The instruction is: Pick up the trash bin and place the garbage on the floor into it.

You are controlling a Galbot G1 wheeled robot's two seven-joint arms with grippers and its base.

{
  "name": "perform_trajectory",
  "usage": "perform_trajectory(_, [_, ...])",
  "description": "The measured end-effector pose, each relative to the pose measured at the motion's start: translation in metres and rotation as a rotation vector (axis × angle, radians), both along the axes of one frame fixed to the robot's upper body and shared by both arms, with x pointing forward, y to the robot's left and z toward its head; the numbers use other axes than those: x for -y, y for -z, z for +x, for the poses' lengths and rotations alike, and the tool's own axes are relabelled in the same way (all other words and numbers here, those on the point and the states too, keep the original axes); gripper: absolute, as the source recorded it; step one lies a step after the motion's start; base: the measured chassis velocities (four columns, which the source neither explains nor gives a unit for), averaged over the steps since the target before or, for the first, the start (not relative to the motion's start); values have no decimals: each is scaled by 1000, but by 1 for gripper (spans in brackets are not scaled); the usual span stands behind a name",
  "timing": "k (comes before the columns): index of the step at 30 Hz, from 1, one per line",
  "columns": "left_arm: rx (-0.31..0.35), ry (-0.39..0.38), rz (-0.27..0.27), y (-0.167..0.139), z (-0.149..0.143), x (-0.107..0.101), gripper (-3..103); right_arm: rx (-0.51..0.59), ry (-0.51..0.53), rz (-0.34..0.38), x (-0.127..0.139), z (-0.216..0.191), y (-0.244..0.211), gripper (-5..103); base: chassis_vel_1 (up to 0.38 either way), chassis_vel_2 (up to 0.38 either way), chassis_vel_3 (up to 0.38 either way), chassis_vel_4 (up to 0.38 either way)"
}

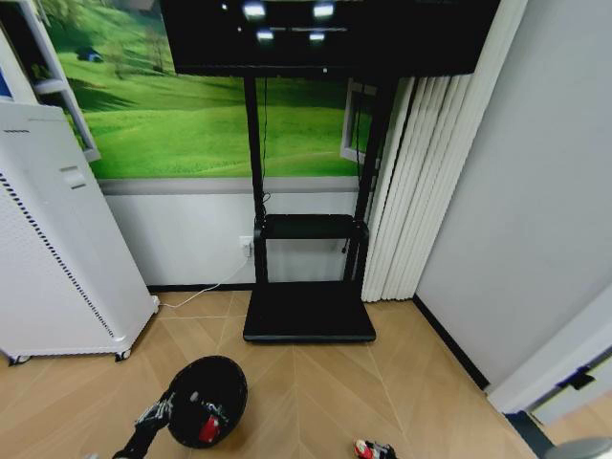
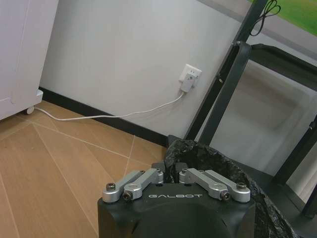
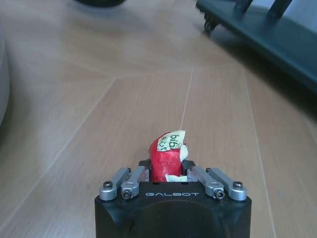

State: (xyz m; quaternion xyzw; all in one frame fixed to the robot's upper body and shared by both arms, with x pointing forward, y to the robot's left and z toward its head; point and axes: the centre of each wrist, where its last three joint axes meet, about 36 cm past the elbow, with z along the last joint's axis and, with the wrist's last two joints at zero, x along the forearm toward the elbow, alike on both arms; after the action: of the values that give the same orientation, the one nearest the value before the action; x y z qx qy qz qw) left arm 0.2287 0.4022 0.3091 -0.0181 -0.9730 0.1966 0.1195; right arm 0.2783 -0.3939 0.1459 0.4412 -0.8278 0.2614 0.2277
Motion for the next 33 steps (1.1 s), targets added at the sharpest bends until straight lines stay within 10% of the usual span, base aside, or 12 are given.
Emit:
perform_trajectory(4, [-7, 6, 15, -1, 5, -6, 8, 67, -13, 62, -17, 26, -14, 28, 0, 0, 0, 0])
perform_trajectory(9, [-10, 15, 34, -8, 16, -12, 8, 275, -133, 345, -136, 140, -112, 28, 0, 0, 0, 0])
perform_trajectory(13, [-12, 16, 35, -9, 18, -12, 8, 294, -176, 435, -180, 154, -144, 28, 0, 0, 0, 0])
perform_trajectory(16, [-8, -2, 30, -14, 21, -16, 8, 213, -276, 616, -270, 130, -218, 28, 0, 0, 0, 0])
perform_trajectory(33, [11, 22, -7, -21, 17, 5, 8, 117, -290, 612, -397, 98, -173, 28, 0, 0, 0, 0])
